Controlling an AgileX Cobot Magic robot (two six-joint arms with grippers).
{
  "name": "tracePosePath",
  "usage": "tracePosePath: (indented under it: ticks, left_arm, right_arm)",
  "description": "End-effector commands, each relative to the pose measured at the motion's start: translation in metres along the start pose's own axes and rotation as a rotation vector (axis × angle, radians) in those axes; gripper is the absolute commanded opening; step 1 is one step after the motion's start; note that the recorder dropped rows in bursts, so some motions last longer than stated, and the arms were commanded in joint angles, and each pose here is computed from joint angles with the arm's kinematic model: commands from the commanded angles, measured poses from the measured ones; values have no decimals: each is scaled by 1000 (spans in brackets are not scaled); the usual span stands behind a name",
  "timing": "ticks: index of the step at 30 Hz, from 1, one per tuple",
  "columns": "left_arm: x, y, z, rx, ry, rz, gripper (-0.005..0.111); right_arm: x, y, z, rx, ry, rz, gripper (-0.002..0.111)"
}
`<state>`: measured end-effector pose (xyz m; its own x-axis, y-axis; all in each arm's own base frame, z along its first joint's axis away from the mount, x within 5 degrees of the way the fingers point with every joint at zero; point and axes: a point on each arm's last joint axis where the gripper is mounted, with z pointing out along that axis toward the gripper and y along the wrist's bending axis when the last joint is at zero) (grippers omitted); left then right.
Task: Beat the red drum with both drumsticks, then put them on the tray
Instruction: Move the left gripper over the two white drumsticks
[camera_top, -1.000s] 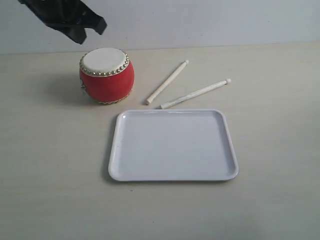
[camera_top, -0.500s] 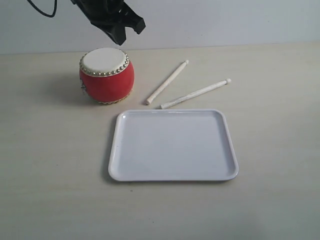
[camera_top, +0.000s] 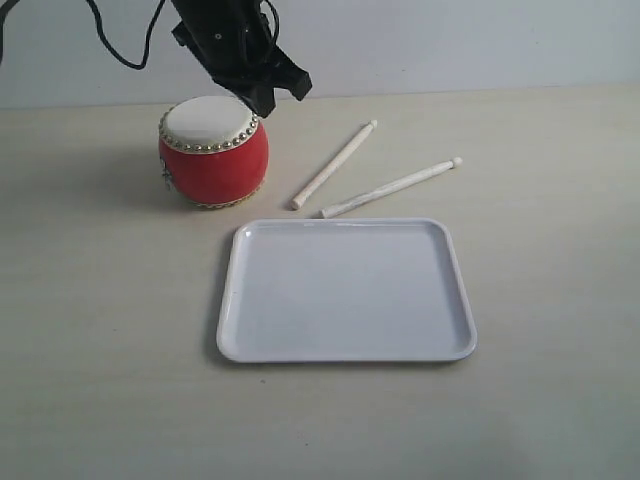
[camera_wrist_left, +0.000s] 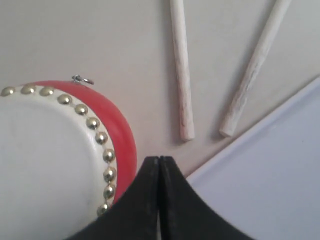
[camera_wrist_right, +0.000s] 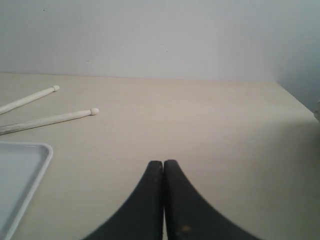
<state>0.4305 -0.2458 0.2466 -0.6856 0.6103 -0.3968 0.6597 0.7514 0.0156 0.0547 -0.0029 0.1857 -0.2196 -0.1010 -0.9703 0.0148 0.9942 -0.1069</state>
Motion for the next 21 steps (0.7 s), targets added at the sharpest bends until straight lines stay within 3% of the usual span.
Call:
tracePosePath:
  ticks: [1, 5, 10, 14, 21]
  left_arm:
    - [-9, -1, 4, -6, -85, 3, 0]
    - [-11, 0, 13, -10, -105, 0, 4]
    - [-10, 0, 29, -6, -99, 1, 21]
    - [-11, -4, 43, 47, -126, 7, 33]
    - [-12, -11, 59, 134, -159, 25, 44]
  right_arm:
    - [-2, 0, 0, 3, -22, 0, 0]
    - [-2, 0, 0, 3, -22, 0, 0]
    - [-2, 0, 0, 3, -22, 0, 0]
    - [-2, 0, 0, 3, -22, 0, 0]
    - [-2, 0, 0, 3, -22, 0, 0]
